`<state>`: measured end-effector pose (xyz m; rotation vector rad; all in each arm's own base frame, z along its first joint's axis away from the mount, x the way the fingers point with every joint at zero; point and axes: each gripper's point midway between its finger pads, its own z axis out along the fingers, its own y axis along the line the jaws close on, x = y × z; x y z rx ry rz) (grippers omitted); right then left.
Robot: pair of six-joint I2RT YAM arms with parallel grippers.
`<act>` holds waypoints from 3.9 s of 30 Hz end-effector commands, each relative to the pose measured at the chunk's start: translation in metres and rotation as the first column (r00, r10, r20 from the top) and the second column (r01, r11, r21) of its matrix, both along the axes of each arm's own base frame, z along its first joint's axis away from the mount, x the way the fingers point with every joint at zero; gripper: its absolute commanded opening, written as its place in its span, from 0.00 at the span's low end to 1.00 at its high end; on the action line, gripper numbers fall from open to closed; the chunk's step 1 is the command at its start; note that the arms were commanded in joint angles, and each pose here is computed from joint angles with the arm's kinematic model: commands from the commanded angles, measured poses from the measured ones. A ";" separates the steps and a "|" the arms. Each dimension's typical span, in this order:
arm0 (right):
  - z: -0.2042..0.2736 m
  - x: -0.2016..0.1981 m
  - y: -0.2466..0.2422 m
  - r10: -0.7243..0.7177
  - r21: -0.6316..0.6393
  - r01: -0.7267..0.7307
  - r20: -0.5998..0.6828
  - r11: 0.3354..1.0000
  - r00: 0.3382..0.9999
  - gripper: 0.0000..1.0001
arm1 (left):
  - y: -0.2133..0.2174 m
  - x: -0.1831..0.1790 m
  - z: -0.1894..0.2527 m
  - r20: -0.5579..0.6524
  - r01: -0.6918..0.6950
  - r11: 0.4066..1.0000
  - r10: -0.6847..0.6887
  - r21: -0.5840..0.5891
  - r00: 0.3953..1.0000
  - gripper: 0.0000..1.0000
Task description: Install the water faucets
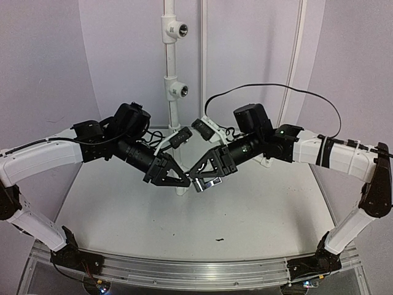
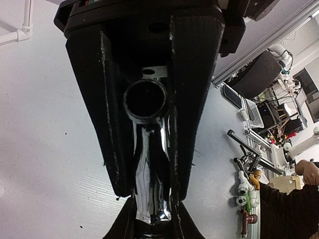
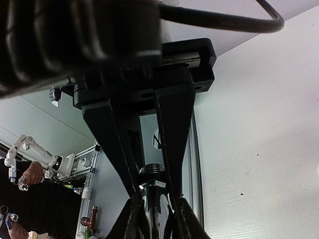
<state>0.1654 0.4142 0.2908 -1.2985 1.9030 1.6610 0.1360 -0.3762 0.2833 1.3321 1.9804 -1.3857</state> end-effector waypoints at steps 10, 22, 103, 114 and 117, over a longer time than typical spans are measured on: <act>0.047 0.069 -0.070 -0.589 0.132 0.595 0.414 0.793 0.694 0.00 | 0.050 0.063 0.064 0.128 -0.461 0.876 0.477 -0.141 0.869 0.73; 0.177 0.101 -0.083 -0.559 0.345 0.542 0.773 0.767 0.300 0.00 | 0.087 0.126 0.135 0.110 -0.713 0.592 0.792 -0.376 0.600 0.84; 0.339 0.112 -0.008 -0.574 0.382 0.799 -0.558 0.464 0.599 0.00 | 0.011 0.161 0.152 0.300 -0.477 0.754 0.632 -0.451 0.715 0.12; 0.342 0.124 -0.021 -0.339 0.307 0.868 -0.828 0.391 0.446 0.00 | 0.009 0.159 0.150 0.291 -0.470 0.761 0.621 -0.448 0.728 0.12; 0.354 0.120 -0.025 -0.324 0.336 0.863 -0.825 0.378 0.463 0.00 | 0.008 0.159 0.151 0.293 -0.467 0.762 0.619 -0.449 0.728 0.13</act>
